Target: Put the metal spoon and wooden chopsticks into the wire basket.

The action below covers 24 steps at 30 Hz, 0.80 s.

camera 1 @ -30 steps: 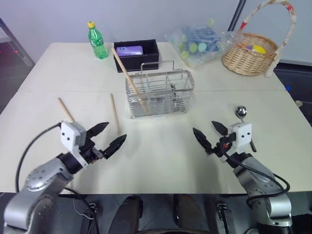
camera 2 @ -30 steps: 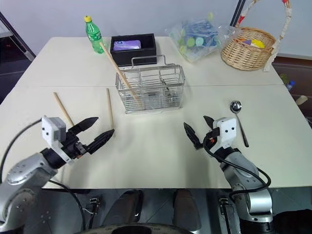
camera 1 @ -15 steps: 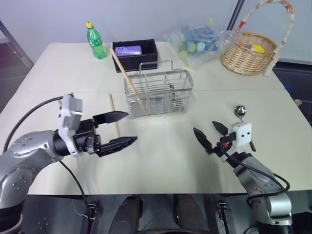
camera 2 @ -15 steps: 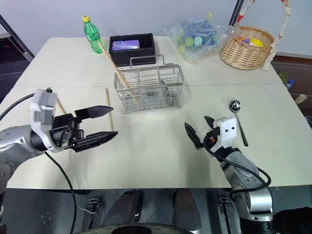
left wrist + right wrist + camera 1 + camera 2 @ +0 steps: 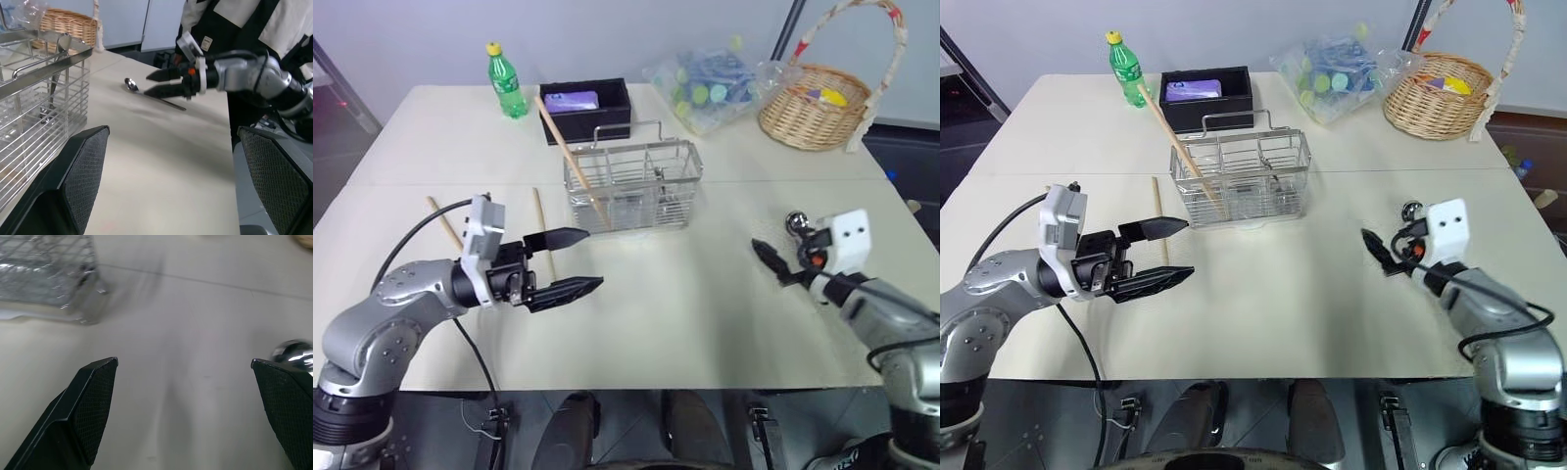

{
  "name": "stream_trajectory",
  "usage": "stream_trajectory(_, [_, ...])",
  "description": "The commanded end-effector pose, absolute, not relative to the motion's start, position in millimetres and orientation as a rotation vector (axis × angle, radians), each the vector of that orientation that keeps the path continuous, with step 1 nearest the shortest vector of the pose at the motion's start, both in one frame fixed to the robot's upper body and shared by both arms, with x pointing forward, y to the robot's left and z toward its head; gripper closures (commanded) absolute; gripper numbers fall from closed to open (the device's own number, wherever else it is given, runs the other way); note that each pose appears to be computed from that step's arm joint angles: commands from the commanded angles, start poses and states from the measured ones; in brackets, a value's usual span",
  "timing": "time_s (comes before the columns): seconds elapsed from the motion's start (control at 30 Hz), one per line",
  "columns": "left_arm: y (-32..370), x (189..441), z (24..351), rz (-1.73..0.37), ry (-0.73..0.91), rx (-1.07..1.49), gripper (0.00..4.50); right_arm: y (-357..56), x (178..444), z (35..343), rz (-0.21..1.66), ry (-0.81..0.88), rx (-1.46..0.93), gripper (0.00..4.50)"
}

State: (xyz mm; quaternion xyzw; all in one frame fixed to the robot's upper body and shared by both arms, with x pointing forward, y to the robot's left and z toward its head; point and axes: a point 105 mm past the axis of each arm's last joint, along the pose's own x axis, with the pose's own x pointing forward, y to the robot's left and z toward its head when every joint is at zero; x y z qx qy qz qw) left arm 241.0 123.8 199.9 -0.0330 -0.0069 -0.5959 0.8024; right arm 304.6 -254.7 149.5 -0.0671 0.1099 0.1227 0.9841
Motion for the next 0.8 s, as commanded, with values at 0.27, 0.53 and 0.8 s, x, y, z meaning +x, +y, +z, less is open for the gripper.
stream_trajectory(0.27, [116.3,237.2,200.6,-1.283,-0.073,-0.039,0.09,-322.8,318.3,140.3,0.164,0.470,-0.127,0.00])
stream_trajectory(0.53, [116.4,235.6,200.7,-1.238,-0.092,-0.041,0.09,-328.0,326.0,135.1,0.253,0.597,-0.147,0.00])
stream_trajectory(0.8, [115.0,232.0,200.8,-1.205,-0.101,-0.053,0.09,-320.2,334.5,120.5,0.330,0.706,-0.104,0.00])
